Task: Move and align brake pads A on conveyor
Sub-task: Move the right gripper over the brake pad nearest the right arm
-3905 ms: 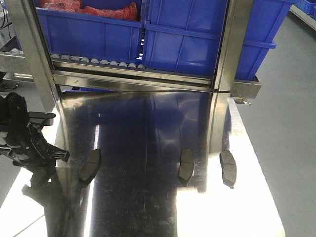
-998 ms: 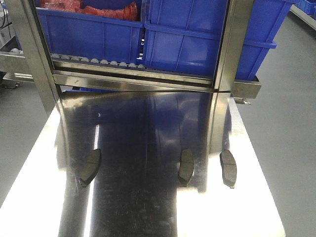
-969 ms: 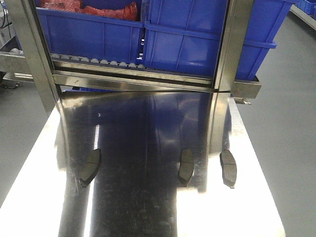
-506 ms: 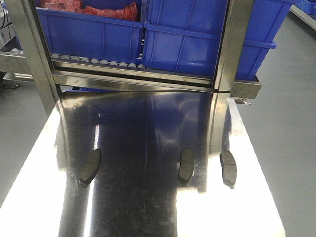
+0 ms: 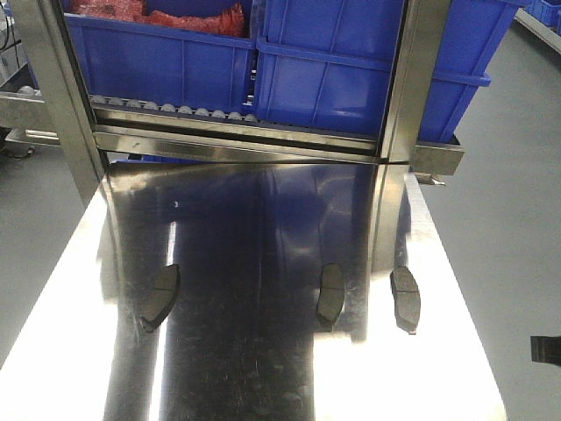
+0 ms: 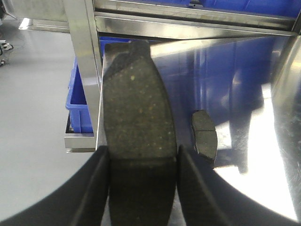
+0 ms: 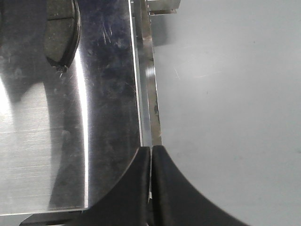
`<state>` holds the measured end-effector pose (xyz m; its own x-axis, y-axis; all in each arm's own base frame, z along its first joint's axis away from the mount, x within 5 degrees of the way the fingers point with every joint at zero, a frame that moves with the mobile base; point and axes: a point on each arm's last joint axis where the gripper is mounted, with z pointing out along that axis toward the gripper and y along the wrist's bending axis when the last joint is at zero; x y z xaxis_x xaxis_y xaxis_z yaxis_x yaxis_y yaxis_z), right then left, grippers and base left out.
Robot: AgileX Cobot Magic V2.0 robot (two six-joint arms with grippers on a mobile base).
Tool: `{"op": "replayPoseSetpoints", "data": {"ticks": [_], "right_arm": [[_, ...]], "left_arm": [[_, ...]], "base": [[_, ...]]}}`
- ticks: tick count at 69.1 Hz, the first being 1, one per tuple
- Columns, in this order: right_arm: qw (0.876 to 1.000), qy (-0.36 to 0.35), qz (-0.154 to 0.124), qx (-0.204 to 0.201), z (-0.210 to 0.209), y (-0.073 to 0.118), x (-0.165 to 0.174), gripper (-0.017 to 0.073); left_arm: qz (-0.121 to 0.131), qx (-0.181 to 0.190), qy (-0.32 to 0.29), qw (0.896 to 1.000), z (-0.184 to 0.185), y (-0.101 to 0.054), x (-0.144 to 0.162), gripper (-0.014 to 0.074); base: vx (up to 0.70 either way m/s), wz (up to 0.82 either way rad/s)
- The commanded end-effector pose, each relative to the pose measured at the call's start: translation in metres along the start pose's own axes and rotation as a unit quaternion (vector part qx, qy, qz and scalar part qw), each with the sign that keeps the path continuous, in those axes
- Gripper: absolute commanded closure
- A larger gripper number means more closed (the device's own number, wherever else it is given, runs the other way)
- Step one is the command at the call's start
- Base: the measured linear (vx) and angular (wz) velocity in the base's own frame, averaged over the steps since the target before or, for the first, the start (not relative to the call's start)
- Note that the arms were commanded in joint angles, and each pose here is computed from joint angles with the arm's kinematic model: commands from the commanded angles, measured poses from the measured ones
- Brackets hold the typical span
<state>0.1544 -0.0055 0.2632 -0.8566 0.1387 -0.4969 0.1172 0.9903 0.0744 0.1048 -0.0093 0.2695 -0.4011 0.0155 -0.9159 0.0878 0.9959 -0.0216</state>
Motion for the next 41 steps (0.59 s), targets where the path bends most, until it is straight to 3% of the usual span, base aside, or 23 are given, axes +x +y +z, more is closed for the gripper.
{"op": "replayPoseSetpoints", "data": {"ticks": [1,15,32,41], "right_arm": [[0.999,-0.037,-0.004,-0.002,-0.007,0.001,-0.013,0.0565],[0.999,-0.035,-0.001,-0.006,-0.008,0.002,-0.017,0.0463],[1.000,-0.026,-0.005,-0.009,-0.010,0.004,-0.030,0.0142],[0.999,-0.015,-0.015,-0.034,-0.006,0.010,-0.040,0.0065]], "left_arm": [[-0.006,0.000,-0.063,0.998,-0.004,0.000,-0.018,0.0600],[-0.006,0.000,-0.063,0.998,-0.004,0.000,-0.018,0.0600],[-0.006,0.000,-0.063,0.998,-0.004,0.000,-0.018,0.0600],[-0.006,0.000,-0.063,0.998,-0.004,0.000,-0.018,0.0600]], "base": [[0.00,0.00],[0.00,0.00],[0.00,0.00],[0.00,0.00]]}}
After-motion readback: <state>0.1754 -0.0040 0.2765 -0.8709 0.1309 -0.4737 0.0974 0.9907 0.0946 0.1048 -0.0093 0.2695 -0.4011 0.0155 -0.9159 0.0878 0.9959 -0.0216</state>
